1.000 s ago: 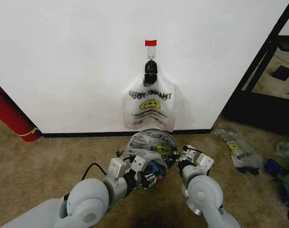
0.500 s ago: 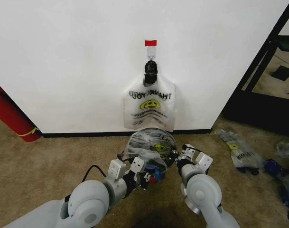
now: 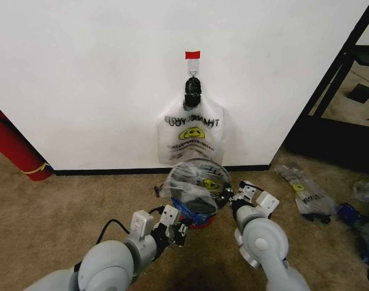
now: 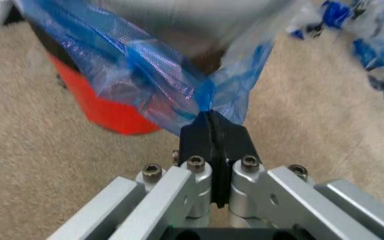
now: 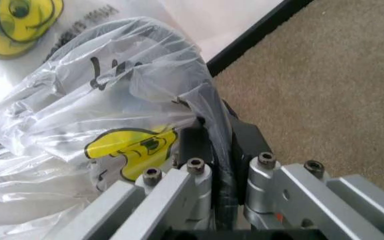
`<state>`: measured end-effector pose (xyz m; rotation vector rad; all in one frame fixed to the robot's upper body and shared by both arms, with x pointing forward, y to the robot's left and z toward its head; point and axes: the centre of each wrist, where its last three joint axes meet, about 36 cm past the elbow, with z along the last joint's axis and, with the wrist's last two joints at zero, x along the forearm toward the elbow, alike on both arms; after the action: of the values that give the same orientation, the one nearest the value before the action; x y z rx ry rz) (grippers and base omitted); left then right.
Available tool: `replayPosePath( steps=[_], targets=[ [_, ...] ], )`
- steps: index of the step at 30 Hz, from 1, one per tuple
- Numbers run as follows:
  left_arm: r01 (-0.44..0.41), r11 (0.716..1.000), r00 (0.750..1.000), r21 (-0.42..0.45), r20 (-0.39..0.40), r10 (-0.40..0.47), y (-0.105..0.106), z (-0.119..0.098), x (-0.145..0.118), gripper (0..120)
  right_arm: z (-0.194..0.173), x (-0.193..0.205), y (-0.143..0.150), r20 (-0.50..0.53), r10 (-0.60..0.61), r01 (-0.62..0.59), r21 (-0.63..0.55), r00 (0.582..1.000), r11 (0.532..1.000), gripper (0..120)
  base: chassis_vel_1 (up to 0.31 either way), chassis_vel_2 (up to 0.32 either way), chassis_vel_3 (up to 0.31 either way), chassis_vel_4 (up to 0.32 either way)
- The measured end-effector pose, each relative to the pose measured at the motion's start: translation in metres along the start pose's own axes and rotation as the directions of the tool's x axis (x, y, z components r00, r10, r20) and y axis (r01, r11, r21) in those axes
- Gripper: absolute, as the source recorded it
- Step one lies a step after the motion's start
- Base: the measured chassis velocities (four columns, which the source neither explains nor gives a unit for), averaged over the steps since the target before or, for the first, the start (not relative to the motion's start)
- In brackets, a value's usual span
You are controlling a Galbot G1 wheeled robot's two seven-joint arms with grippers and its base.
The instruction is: Pick up the garbage bag from the wall and place it over the trash bin.
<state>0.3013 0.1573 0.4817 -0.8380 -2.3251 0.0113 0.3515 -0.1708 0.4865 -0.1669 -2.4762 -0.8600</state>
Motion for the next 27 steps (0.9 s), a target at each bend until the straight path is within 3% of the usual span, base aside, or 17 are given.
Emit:
replayPosePath(
  steps=[9,17,27],
  targets=[
    [0.061,0.998,0.998,-0.005,-0.026,-0.062,0.014,0.024,-0.042,0,-0.004,0.017,-0.004,-0.001,-0.010,0.010,-0.024,1.000,1.000,1,0.000,0.000,0.000,0.000],
    [0.077,0.997,0.996,0.001,-0.051,-0.077,0.011,0.044,-0.066,0,-0.005,0.022,-0.006,-0.003,-0.012,0.012,-0.039,1.000,0.999,1,0.000,0.000,0.000,0.000],
    [0.088,0.996,0.995,-0.004,-0.036,-0.088,0.015,0.043,-0.058,0,-0.001,0.016,-0.008,-0.005,-0.002,0.001,-0.038,1.000,0.999,1,0.000,0.000,0.000,0.000]
  ],
)
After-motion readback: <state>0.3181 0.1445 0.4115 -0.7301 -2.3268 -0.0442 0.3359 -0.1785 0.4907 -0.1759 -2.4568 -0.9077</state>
